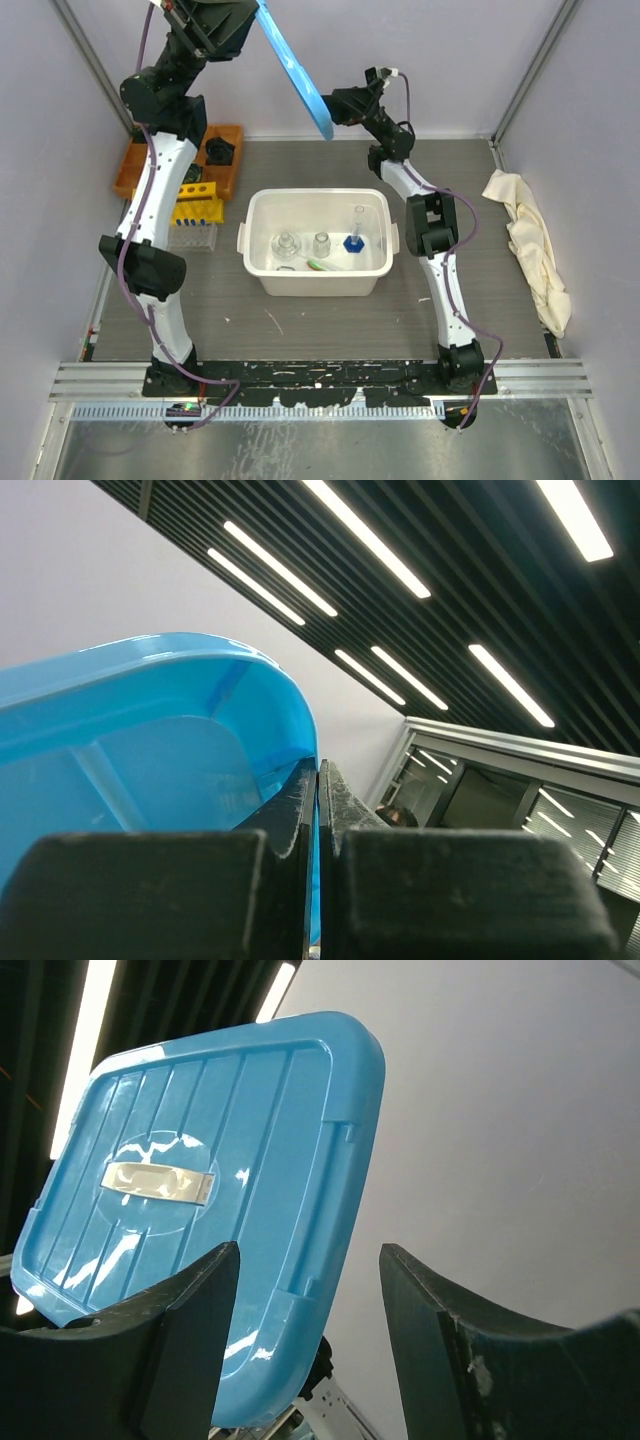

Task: Organize the chemistry lab equipment
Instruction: Pick up the storage box lid at the center of the board.

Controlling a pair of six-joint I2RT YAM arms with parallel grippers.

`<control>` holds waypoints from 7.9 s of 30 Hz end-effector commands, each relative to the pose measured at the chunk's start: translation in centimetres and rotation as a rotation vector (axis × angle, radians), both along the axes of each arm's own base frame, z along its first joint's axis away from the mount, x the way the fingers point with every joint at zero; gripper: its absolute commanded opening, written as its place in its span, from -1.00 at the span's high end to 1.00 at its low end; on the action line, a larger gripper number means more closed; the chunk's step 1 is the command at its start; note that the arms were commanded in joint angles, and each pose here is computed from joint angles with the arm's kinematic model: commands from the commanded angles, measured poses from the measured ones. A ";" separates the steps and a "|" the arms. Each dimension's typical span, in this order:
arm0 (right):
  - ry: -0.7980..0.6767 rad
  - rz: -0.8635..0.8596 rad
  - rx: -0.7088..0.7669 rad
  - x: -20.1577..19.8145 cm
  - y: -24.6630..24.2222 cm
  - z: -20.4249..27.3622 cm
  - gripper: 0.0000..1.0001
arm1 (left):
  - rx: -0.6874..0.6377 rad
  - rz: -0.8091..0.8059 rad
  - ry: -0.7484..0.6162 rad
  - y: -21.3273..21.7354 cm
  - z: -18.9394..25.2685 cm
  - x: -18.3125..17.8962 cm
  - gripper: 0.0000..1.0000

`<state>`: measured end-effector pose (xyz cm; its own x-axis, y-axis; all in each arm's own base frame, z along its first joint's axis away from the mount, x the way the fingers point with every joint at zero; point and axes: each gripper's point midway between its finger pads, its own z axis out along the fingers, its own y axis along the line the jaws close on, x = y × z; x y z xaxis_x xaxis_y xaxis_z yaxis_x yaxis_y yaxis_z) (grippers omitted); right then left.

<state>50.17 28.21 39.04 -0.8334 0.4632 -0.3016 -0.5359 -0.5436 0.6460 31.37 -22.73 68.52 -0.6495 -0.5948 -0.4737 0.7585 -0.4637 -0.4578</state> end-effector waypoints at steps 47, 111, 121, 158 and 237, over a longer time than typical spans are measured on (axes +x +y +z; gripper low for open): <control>0.081 0.374 0.189 -5.8 -0.4 3.6 -0.33 | -0.276 -0.109 -0.142 4.4 -0.1 0.2 0.99; 0.146 -0.484 -0.893 2.9 -9.9 1.3 0.01 | -0.018 0.000 0.077 1.2 -4.0 7.3 0.99; -0.357 -1.114 -1.517 -3.8 -11.6 -3.0 -0.26 | -0.006 0.021 0.170 0.7 -5.3 10.2 0.99; -0.819 -1.642 -0.965 -15.4 -4.2 0.6 -0.21 | -0.074 -0.134 0.223 -3.3 -7.1 9.8 0.99; -1.407 -2.018 -1.950 -10.3 -10.2 2.2 0.99 | 0.825 0.319 0.769 -0.2 -27.7 12.0 -0.26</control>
